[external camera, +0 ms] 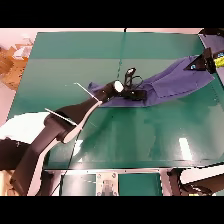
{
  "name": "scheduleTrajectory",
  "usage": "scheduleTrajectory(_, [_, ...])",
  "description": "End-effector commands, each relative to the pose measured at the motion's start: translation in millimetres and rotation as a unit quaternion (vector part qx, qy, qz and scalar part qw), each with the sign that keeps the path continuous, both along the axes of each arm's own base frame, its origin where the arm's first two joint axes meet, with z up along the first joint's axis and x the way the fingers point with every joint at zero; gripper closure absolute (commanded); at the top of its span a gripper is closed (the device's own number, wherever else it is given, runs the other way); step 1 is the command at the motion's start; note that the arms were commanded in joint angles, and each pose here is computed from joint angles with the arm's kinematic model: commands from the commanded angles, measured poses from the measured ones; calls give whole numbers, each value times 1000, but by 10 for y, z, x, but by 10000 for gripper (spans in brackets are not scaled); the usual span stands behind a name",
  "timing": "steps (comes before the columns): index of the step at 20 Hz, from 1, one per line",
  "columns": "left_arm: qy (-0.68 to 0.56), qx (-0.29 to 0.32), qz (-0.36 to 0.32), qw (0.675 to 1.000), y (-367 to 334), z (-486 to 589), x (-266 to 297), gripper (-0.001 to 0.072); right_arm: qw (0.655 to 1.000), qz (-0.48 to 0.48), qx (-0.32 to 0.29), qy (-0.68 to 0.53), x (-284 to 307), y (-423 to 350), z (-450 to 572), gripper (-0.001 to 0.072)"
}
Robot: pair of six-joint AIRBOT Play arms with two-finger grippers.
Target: Fold the shirts.
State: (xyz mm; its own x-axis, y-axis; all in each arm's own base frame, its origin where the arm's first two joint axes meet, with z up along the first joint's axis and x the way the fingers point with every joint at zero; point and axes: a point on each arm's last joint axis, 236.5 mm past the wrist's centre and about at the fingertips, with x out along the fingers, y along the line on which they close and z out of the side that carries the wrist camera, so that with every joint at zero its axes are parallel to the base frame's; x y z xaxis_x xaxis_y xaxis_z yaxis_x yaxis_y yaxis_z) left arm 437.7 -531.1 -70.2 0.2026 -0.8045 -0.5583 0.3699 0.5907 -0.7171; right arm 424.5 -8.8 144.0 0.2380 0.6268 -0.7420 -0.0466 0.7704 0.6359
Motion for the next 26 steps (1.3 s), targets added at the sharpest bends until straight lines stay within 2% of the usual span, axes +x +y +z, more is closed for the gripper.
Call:
scheduleTrajectory(1, [23, -22, -1, 999, -167, -63, -104, 677, 1000, 7, -3, 1, -18, 160, 61, 692])
scheduleTrajectory(5, [64, -13, -31, 997, 177, 30, -65, 677, 1000, -4, -11, 5, 17, 163, 29, 692])
scheduleTrajectory(8, [74, -4, -84, 994, 766, 413, 12, 678, 1000, -12, -7, 10, 63, 277, 36, 692])
scheduleTrajectory(10, [73, 15, -96, 993, 1361, 763, 131, 678, 1000, -15, -1, 14, 114, 479, 42, 692])
scheduleTrajectory(15, [59, 40, -52, 996, 2734, 1460, 410, 677, 999, -9, 20, 32, 255, 1563, -197, 691])
scheduleTrajectory(20, [60, 42, -20, 997, 3398, 1609, 503, 677, 999, -17, 52, 4, 382, 3152, -868, 691])
scheduleTrajectory(21, [55, 43, -19, 997, 3437, 1609, 519, 677, 998, -20, 59, -24, 438, 3510, -996, 669])
scheduleTrajectory(22, [51, 43, -20, 998, 3460, 1609, 528, 677, 997, -19, 66, -42, 432, 3837, -1133, 478])
scheduleTrajectory(23, [48, 44, -23, 998, 3460, 1608, 526, 677, 996, -13, 67, -51, 387, 4059, -1249, 250])
scheduleTrajectory(24, [41, 46, -28, 998, 3460, 1608, 526, 677, 997, -5, 64, -51, 329, 4169, -1345, 176])
scheduleTrajectory(26, [41, 46, -27, 998, 3460, 1607, 532, 677, 998, 4, 33, -51, 366, 3947, -1393, 176])
